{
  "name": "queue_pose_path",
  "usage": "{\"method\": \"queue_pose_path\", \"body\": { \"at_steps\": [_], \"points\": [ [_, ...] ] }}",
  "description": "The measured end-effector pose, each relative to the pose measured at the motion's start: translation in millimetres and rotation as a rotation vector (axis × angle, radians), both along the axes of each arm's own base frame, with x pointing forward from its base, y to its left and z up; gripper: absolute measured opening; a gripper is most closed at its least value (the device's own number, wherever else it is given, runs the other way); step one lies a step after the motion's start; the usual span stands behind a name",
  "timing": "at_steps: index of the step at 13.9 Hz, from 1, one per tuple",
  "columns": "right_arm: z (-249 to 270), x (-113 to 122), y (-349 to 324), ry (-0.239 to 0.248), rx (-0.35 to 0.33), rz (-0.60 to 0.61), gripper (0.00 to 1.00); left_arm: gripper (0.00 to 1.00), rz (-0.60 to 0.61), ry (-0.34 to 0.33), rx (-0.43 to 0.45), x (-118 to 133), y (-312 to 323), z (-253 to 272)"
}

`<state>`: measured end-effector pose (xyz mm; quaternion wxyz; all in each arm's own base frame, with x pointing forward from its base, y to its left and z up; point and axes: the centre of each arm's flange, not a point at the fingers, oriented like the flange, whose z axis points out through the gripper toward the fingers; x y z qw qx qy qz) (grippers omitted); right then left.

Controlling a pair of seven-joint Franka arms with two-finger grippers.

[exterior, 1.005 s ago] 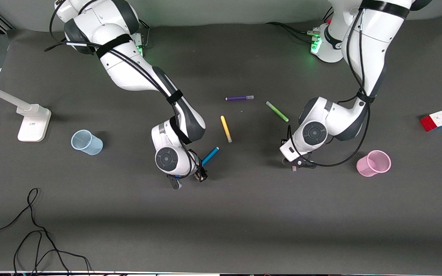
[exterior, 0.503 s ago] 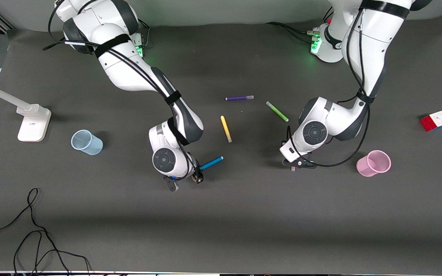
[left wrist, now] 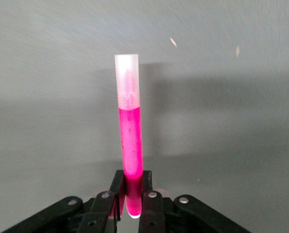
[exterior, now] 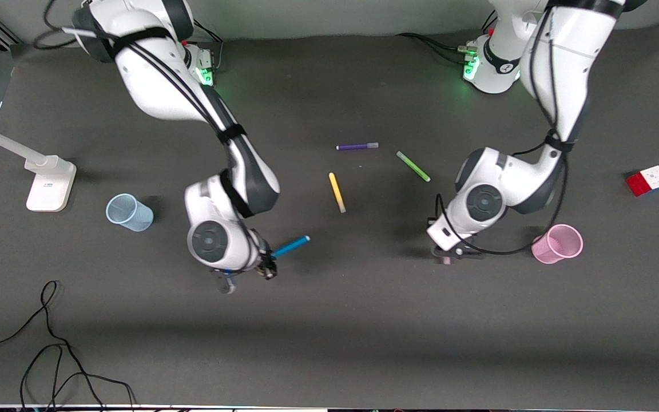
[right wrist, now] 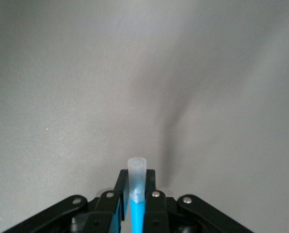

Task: Place pink and blue markers in matching cups
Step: 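Carry the blue marker to the blue cup while the left gripper carries pink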

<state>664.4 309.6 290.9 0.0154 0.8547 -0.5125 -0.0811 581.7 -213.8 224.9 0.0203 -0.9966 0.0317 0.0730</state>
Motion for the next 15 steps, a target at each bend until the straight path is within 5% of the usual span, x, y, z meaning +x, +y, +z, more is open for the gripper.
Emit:
{"method": "queue_pose_path", "body": {
  "at_steps": [7,10,15],
  "points": [
    [118.4,-12.4,-122.2,0.117,-0.033,0.255,0.16,0.18,0.150,0.058,0.003,52.0,60.1,160.9],
    [149.8,-22.4,-189.1,0.136,-0.040,0.367,0.16,0.18,0.157,0.071,-0.020,56.3,109.5,209.9],
    [182.4,-37.2,-287.6,0.165,-0.111,0.509,0.16,0.18,0.074,0.188,-0.069,47.3,236.4,230.1]
  ]
}}
